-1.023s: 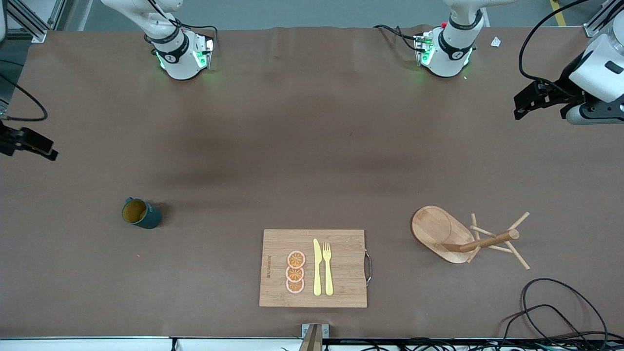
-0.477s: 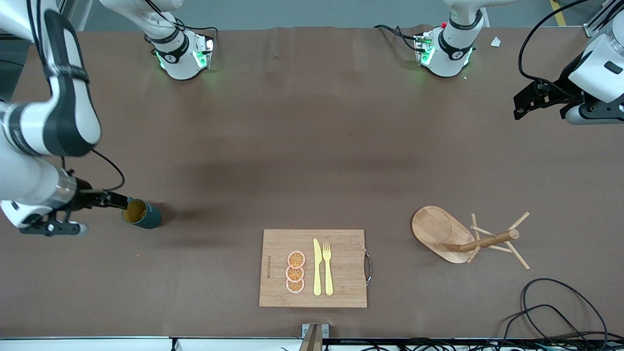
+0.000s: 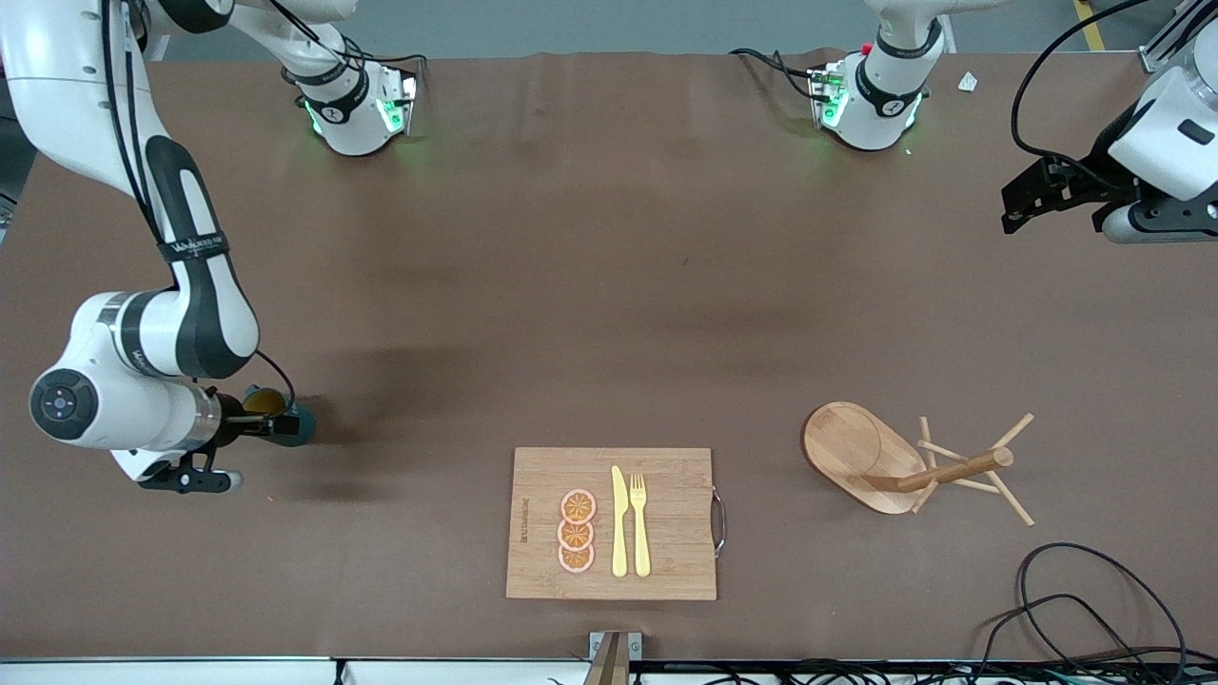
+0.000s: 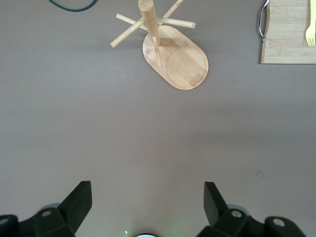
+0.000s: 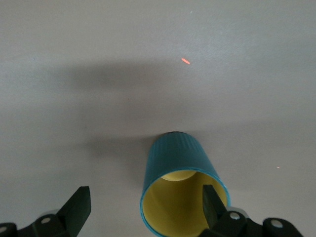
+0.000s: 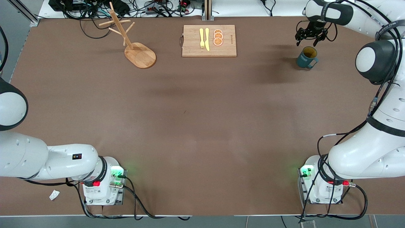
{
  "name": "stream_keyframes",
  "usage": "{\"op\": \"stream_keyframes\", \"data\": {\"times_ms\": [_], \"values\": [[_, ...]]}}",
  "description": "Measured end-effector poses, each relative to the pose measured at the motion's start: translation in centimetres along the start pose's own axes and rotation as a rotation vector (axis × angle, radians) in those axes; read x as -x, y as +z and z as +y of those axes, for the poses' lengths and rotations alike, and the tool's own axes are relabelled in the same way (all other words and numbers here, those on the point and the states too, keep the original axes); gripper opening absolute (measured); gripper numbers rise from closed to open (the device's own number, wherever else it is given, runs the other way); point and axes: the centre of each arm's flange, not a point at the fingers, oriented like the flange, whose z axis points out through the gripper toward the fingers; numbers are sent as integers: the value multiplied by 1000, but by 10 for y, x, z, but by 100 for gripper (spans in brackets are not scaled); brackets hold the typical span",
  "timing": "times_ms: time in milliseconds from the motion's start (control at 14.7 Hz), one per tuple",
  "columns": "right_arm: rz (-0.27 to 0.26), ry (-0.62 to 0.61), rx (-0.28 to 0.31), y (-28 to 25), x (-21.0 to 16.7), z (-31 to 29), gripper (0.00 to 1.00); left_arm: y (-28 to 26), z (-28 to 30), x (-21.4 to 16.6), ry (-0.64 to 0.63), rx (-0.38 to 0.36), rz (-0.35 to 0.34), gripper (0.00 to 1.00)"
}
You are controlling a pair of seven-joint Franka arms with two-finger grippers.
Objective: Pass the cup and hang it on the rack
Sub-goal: 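Lower the right gripper over the teal mug and grasp its rim, then carry the teal mug with the right gripper toward the table middle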
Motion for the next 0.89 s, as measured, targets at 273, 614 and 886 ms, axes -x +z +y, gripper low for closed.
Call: {"op": "stream_keyframes", "data": {"times_ms": [273,614,886], "values": [[-27,3,-5,31,7,-2,96,0,-9,-1,-17,0,-3,100],[-55,2,-4,48,11,-3,46,1,-21,-2,-38,0,-6,100],[-28,1,-5,40,6,-3,10,1,-20,-2,-36,0,-7,100]]}}
